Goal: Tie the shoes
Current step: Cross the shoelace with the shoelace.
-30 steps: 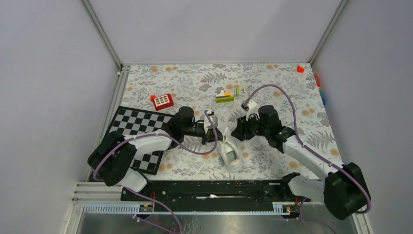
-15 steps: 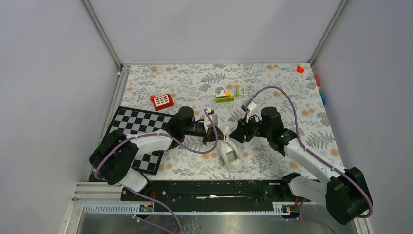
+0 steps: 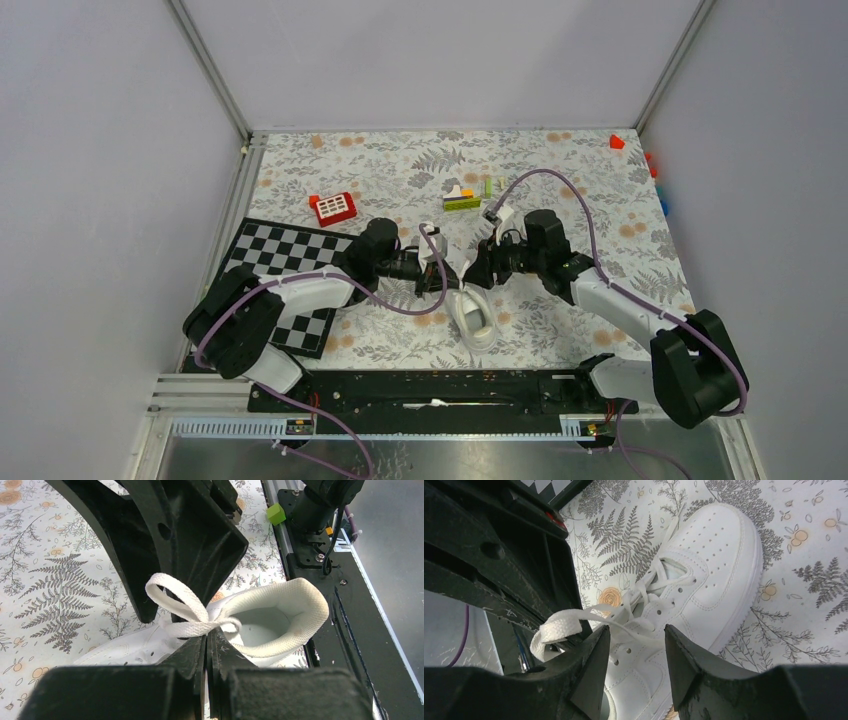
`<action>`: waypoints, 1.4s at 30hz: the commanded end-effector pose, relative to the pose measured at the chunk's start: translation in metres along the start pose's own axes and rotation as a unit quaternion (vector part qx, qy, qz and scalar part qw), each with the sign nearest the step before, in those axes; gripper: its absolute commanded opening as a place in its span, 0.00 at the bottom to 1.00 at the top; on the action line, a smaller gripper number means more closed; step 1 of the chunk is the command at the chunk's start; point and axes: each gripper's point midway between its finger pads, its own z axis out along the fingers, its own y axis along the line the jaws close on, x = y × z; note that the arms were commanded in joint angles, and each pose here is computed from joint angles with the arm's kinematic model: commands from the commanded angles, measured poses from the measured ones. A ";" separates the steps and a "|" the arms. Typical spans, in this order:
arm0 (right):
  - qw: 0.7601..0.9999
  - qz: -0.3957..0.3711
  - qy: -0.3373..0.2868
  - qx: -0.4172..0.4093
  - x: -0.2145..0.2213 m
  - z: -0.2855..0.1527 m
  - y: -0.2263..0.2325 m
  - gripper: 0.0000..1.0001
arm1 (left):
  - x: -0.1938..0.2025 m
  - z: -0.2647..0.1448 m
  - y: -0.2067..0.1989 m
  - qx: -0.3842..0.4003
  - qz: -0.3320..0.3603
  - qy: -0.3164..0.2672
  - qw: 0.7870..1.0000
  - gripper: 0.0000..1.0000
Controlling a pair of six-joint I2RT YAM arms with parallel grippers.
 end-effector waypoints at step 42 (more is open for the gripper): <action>0.976 -0.007 -0.153 0.157 -0.047 -0.045 -0.026 0.00 | -0.025 -0.001 0.007 -0.007 0.037 -0.015 0.999 0.00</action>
